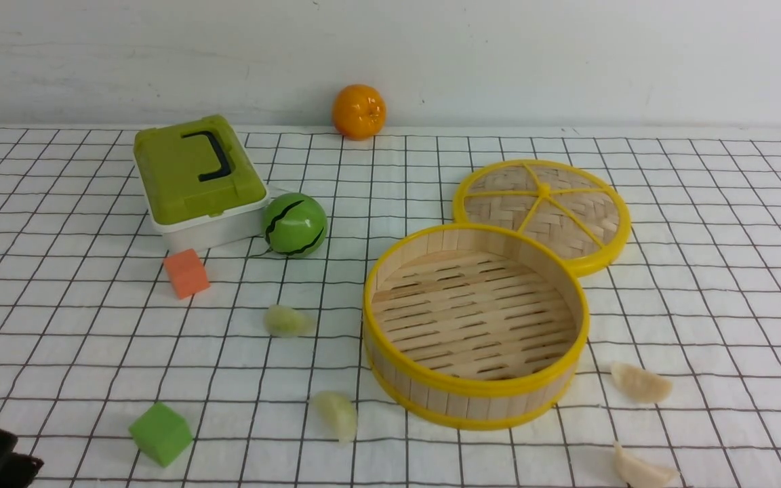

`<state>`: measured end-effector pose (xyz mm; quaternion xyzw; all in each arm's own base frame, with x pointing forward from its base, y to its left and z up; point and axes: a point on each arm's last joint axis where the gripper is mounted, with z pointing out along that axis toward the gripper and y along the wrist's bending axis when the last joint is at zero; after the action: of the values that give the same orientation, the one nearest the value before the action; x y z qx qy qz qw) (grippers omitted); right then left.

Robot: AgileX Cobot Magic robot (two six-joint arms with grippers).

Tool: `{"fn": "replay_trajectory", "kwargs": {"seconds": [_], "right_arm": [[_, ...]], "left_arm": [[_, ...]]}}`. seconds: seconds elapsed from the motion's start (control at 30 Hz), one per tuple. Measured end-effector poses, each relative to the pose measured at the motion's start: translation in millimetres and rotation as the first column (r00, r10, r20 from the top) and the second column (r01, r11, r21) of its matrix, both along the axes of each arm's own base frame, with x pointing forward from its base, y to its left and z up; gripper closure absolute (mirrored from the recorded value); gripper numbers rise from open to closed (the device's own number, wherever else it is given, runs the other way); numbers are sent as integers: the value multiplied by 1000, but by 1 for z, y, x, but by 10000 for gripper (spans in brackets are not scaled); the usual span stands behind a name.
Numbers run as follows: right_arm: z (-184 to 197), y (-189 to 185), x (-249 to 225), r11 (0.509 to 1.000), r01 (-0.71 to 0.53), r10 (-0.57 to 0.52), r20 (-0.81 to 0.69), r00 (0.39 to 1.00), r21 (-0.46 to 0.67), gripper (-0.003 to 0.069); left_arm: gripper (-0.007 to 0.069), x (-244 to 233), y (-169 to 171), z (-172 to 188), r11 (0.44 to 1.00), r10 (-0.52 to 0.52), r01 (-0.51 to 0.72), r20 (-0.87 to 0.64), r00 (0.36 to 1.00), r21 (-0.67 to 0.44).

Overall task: Put the dumplings into the steamer on the table with the white tablecloth.
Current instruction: 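Reach for and grasp a dumpling on the table with the left gripper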

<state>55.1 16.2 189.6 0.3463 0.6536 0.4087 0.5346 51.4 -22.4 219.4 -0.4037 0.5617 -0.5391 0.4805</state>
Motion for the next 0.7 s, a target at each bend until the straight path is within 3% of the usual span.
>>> {"fn": "replay_trajectory", "kwargs": {"seconds": [0.1, 0.2, 0.27, 0.3, 0.33, 0.43, 0.5, 0.53, 0.57, 0.7], "right_arm": [[7, 1, -1, 995, -23, 26, 26, 999, -94, 419], [33, 1, -5, 975, -8, 36, 120, 992, -223, 419], [54, 1, -4, 942, 11, 47, 166, 985, -334, 426], [58, 1, -4, 939, 12, 48, 168, 985, -345, 428], [74, 1, 1, 904, 13, 64, 167, 984, -427, 458], [100, 3, 17, 814, -35, 126, 118, 985, -579, 540], [115, 7, 31, 744, -119, 200, 49, 979, -657, 603], [118, 9, 34, 733, -144, 218, 29, 976, -664, 610], [126, 14, 48, 655, -252, 301, -61, 952, -712, 663], [134, 25, 82, 517, -526, 471, -289, 833, -675, 680]], "left_arm": [[386, -12, -7, 38, 942, -74, 20, 150, 986, 336], [403, -17, -13, 68, 831, -145, 22, 177, 973, 556], [452, -10, -13, 85, 706, -173, 52, 100, 980, 706], [459, -8, -13, 85, 694, -179, 70, 77, 981, 717], [516, -1, -11, 96, 603, -178, 98, 14, 984, 792], [628, 16, -6, 114, 459, -173, 200, -134, 976, 866], [638, 26, -4, 123, 364, -171, 276, -228, 959, 889], [638, 27, -4, 124, 358, -177, 288, -238, 955, 888], [638, 40, -3, 132, 283, -177, 367, -328, 928, 886], [638, 72, -10, 140, 178, -162, 527, -503, 849, 831]]}}
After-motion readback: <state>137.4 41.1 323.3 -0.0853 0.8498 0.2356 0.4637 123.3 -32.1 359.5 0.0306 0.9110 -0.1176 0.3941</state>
